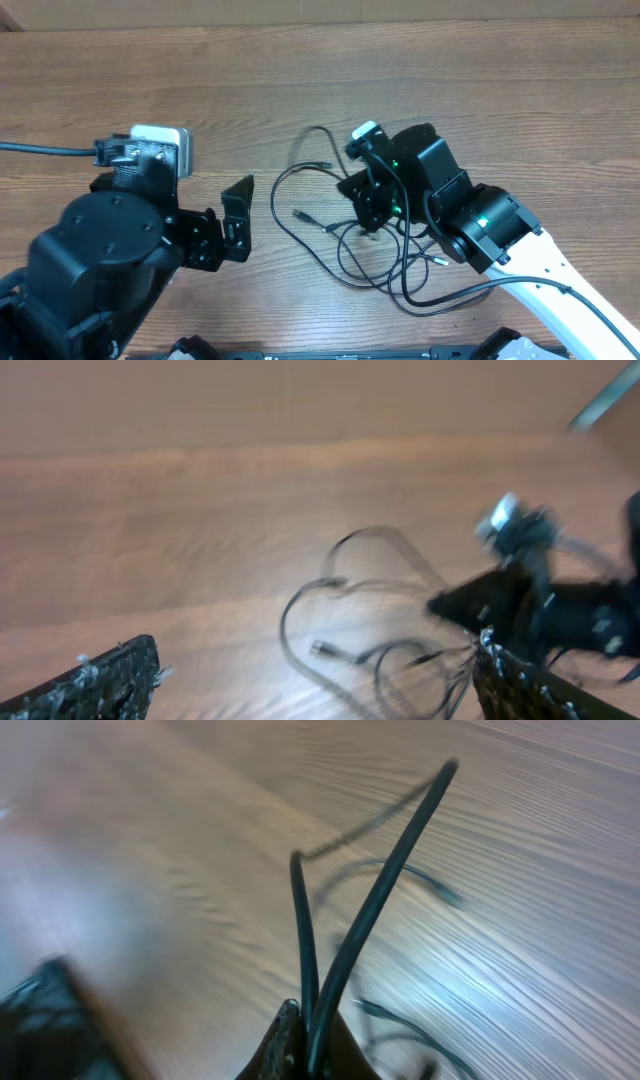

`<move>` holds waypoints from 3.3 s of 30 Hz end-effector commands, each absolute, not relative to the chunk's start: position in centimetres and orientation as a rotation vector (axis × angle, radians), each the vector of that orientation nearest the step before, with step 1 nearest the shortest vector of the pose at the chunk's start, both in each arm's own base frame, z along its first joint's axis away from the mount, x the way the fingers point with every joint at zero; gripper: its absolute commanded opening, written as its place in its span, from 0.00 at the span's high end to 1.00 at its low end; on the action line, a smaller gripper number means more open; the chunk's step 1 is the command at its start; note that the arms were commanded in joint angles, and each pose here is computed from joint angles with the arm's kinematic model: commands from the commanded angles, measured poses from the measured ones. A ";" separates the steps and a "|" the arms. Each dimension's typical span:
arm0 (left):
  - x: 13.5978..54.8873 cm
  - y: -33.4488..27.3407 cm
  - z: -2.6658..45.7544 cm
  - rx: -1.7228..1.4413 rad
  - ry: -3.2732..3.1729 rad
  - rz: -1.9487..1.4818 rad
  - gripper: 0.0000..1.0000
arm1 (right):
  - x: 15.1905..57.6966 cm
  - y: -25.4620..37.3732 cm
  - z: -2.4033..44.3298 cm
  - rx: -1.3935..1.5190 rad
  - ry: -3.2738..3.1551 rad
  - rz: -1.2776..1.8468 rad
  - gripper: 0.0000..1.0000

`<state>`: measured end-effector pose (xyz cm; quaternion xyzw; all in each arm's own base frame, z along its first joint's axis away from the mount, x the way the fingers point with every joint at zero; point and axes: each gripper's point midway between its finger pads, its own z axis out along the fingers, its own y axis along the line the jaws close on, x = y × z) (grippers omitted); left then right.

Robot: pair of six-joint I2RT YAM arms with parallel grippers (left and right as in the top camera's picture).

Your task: Untangle cables

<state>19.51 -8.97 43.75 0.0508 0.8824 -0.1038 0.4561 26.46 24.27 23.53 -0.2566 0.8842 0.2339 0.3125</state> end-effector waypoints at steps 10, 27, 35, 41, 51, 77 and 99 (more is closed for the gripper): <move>19.4 -8.3 40.7 0.149 2.324 -0.118 0.00 | 34.2 6.0 30.8 0.107 2.093 0.070 0.96; 21.4 -10.0 38.9 0.178 2.399 -0.053 0.00 | 31.1 -29.9 29.9 0.951 1.789 -0.726 0.96; 22.4 -10.9 37.8 0.194 2.439 -0.018 0.00 | 28.8 -36.0 21.0 1.050 1.994 -0.635 0.96; 23.2 -11.5 37.0 0.207 2.470 0.010 0.01 | 29.5 -37.0 18.0 1.050 2.035 -0.523 0.96; 25.2 -13.2 36.2 0.211 2.471 0.018 0.00 | 29.9 -37.6 17.3 1.051 2.032 -0.524 0.00; 19.1 -4.9 43.6 -0.131 2.162 -0.124 0.01 | 36.2 -11.4 27.0 0.663 1.994 0.979 0.00; 15.4 -2.5 40.8 -0.071 2.227 -0.114 0.01 | 24.2 0.8 11.8 2.208 2.405 0.494 0.00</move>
